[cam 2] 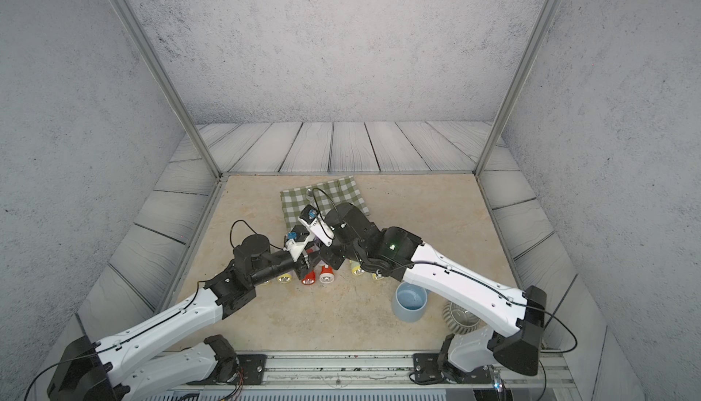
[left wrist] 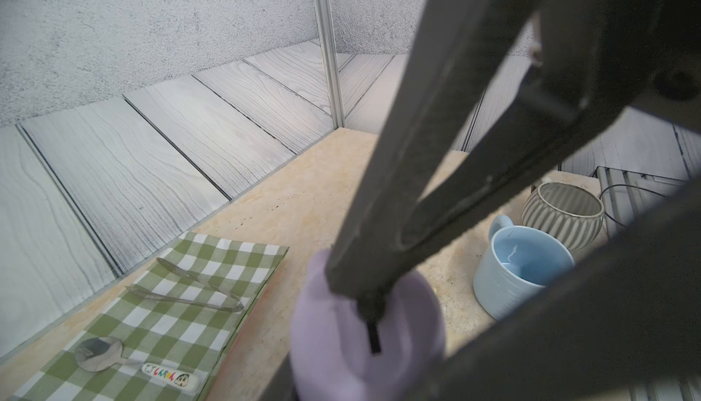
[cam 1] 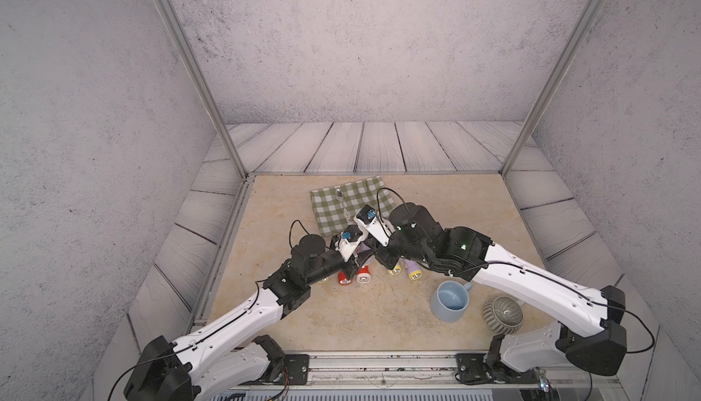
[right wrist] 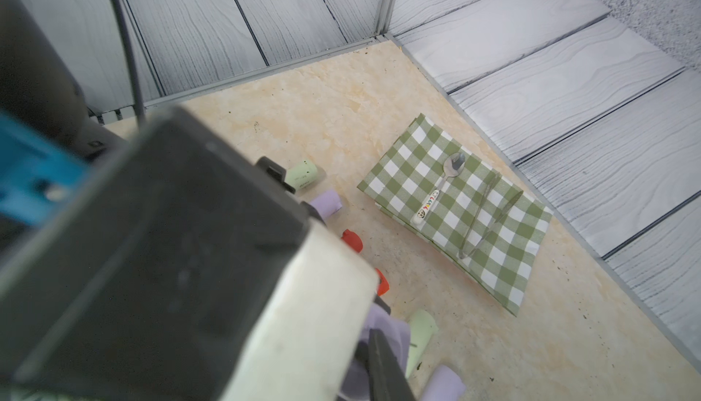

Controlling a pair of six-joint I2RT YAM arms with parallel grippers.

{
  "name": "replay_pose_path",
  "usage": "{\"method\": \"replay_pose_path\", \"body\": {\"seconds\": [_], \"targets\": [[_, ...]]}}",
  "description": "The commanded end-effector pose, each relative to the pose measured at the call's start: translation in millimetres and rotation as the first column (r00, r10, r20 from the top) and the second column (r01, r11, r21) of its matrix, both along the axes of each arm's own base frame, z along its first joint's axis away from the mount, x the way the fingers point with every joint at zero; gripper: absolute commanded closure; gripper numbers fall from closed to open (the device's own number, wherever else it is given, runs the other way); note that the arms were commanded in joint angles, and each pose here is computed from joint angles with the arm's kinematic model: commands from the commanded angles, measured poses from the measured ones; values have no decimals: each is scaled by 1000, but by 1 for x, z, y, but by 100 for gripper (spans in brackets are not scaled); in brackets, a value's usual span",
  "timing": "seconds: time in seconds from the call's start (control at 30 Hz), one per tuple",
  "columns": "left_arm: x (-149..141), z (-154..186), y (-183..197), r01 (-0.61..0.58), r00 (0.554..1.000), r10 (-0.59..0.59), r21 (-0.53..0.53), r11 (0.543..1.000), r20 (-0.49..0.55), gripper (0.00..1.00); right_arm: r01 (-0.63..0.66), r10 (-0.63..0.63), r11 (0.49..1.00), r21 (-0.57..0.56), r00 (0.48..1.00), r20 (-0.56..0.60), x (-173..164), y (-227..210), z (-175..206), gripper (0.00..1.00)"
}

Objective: Close the plug at the bottom of the flashlight
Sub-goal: Close the plug of the flashlight.

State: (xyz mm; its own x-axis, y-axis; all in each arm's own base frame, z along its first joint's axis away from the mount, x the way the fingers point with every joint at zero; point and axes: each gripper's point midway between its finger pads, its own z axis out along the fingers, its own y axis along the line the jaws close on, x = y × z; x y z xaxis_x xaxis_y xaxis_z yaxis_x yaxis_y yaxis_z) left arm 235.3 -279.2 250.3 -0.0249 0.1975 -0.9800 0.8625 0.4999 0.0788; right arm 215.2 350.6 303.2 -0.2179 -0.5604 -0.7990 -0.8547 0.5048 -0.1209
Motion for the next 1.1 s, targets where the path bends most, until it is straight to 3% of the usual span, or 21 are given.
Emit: {"method": "replay_pose_path", "body": {"seconds": [0.0,0.23,0.43,0.57,0.83,1.07], "targets": [[-3,28,-2,22,996,-17,-64,998,85,100,-20,18,1000,-21,998,-67,-6,5,-19,79],[-3,29,-2,18,996,-13,-60,998,85,100,-47,55,998,52,987,-153,-18,15,-23,84],[-3,28,-2,17,997,-13,-57,998,80,100,-64,86,992,110,974,-210,-28,22,-22,95],[-3,26,-1,15,997,-11,-55,998,75,100,-85,115,987,136,966,-233,-33,26,-21,96],[-3,24,1,7,997,-3,-50,999,76,100,-109,129,987,115,975,-183,-40,8,-8,92],[-4,29,3,-1,998,6,-84,996,58,100,-4,16,991,131,996,-84,-38,-39,-2,90]]}}
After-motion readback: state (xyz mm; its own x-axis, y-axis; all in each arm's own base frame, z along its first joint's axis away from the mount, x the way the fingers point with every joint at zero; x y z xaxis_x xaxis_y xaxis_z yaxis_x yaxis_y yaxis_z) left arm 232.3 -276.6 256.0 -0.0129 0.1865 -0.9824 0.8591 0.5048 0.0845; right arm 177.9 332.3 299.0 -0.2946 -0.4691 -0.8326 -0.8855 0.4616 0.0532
